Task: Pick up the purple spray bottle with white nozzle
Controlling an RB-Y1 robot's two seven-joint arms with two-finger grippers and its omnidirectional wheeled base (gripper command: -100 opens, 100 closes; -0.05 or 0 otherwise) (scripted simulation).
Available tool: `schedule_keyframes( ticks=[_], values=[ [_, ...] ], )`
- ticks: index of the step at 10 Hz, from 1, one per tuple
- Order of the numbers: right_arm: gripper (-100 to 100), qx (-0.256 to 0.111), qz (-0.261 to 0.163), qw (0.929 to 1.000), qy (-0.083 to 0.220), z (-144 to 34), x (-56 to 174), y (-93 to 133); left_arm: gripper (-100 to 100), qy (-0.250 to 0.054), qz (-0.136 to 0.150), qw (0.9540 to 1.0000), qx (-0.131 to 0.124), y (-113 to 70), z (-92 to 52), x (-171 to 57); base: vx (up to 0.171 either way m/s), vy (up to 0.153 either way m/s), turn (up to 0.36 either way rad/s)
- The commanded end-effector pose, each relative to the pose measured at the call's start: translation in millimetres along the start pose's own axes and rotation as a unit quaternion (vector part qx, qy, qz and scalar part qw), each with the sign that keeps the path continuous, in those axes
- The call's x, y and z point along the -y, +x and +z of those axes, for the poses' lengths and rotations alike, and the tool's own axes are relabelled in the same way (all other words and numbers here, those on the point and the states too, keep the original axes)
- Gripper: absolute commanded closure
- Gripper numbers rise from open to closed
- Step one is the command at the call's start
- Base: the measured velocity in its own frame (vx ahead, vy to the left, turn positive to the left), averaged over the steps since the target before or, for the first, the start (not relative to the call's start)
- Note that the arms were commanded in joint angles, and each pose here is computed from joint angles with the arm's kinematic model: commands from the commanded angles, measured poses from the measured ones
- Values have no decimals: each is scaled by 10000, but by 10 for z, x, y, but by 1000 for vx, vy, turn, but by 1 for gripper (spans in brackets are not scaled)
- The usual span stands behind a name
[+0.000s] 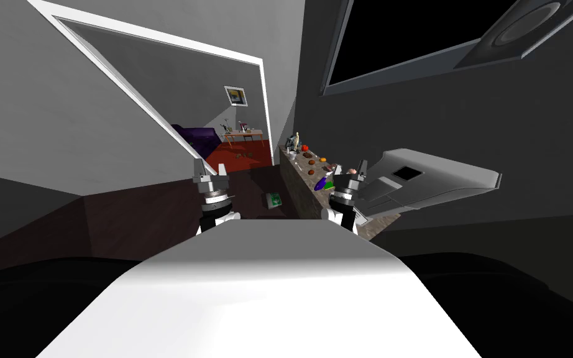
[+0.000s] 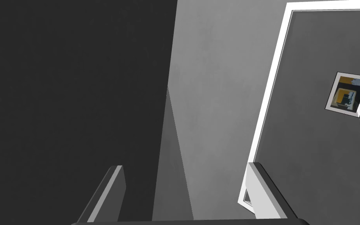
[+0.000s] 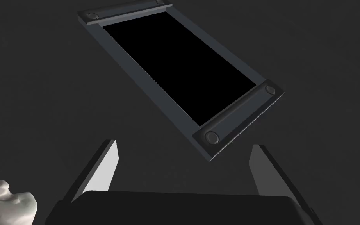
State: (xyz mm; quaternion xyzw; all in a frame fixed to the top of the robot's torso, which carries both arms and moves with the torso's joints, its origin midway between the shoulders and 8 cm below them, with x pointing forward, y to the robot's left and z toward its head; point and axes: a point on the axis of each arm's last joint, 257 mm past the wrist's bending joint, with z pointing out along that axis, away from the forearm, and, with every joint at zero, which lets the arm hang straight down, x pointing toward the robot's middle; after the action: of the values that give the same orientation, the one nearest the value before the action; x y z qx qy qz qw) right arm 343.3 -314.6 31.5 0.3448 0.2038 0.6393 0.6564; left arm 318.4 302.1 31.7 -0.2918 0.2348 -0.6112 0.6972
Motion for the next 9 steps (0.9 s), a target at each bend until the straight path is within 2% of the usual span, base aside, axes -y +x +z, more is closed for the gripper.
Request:
schedule_keyframes(
  ticks=[1,5,7,9],
  values=[
    [-100,-139,-155,9998,75,-11,38,-10,0,0,0,10000,0,0,0,0,2,32,-2],
    [-100,-416,-851,9947,408,-95,222,-218,0,0,-1,10000,1,0,0,0,40,103,-10],
    [-100,-437,-1311,9884,626,-168,332,-441,0,0,-1,10000,1,0,0,0,65,168,-10],
    [-100,-376,-1820,9787,868,-266,432,-738,0,0,-1,10000,1,0,0,0,89,171,-2]
  ],
)
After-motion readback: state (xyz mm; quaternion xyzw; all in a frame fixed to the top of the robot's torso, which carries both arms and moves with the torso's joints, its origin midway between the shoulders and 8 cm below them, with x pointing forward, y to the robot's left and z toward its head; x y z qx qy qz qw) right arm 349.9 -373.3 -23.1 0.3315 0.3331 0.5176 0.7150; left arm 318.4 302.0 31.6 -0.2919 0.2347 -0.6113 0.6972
